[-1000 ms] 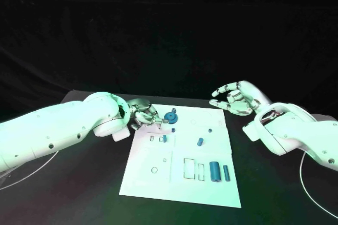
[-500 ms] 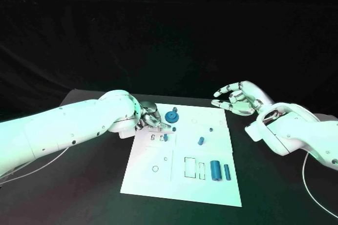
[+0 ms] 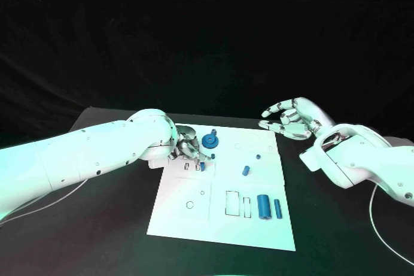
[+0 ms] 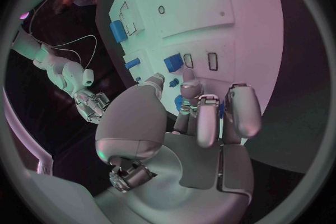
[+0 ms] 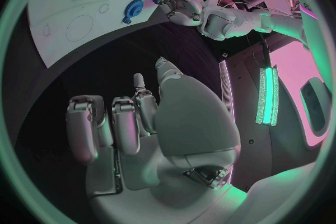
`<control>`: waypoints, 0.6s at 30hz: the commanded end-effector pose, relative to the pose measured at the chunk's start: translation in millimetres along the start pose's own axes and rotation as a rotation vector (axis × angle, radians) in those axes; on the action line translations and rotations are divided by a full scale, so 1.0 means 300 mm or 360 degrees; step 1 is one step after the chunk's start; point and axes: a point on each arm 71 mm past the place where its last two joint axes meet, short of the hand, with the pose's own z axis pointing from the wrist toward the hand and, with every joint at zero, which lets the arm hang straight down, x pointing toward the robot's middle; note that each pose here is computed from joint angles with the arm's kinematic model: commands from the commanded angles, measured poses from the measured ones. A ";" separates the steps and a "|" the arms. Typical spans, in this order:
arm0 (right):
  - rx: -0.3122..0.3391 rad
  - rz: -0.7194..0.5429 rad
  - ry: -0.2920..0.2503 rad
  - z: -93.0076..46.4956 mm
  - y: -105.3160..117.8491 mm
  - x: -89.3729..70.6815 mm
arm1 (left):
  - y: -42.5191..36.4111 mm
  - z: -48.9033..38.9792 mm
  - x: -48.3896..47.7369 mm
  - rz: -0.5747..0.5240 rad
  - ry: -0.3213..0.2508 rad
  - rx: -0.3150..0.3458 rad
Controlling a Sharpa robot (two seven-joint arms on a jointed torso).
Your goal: Assemble the parts on the task board
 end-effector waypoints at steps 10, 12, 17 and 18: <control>-0.0008 -0.0026 0.0018 0.004 0.002 0.007 | -0.022 0.006 0.013 0.0066 0.0076 0.0002; -0.0005 -0.0026 0.0018 0.004 0.001 0.007 | -0.022 0.006 0.014 0.0067 0.0078 0.0002; 0.0002 -0.0029 0.0016 0.005 0.000 0.007 | -0.023 0.005 0.015 0.0069 0.0082 0.0004; 0.0004 -0.0030 0.0016 0.005 0.000 0.008 | -0.024 0.005 0.016 0.0070 0.0085 0.0005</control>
